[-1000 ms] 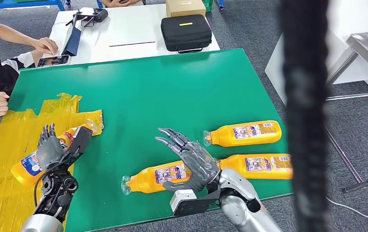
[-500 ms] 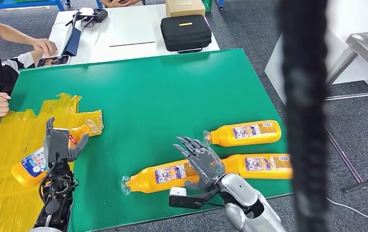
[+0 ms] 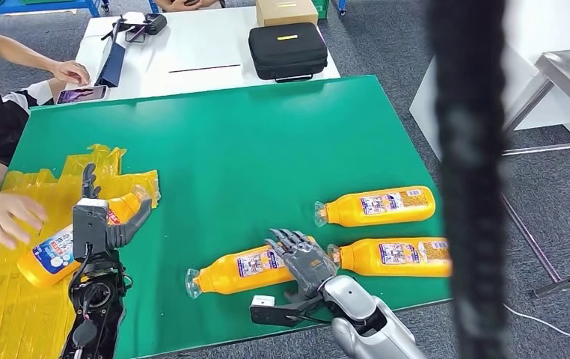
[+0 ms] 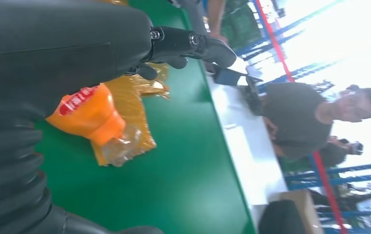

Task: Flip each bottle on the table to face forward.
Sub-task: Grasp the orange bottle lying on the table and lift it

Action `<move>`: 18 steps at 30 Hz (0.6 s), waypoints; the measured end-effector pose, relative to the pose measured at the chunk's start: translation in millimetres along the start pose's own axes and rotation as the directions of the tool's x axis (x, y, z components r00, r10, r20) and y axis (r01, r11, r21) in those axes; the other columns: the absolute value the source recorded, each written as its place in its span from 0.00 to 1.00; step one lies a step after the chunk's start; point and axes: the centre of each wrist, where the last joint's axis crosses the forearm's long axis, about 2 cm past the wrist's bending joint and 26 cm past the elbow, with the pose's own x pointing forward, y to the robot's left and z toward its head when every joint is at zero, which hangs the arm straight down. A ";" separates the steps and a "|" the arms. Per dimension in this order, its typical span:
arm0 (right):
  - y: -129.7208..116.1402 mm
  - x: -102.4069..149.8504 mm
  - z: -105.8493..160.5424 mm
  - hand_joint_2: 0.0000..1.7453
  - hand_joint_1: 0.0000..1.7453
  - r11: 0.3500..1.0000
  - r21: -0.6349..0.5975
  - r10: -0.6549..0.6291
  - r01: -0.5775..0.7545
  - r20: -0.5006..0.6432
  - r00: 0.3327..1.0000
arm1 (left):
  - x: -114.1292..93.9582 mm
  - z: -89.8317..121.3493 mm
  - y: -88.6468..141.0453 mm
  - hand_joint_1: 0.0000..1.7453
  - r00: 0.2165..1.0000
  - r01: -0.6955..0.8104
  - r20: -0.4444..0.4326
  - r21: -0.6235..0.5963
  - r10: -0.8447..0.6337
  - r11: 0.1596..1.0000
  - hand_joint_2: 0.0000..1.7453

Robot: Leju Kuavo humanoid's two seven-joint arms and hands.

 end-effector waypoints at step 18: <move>0.8 -3.1 -29.0 1.00 1.00 0.989 -0.118 -0.108 0.093 -0.125 0.986 | 32.3 6.4 -7.9 0.00 0.989 -0.066 0.135 0.013 0.063 0.998 1.00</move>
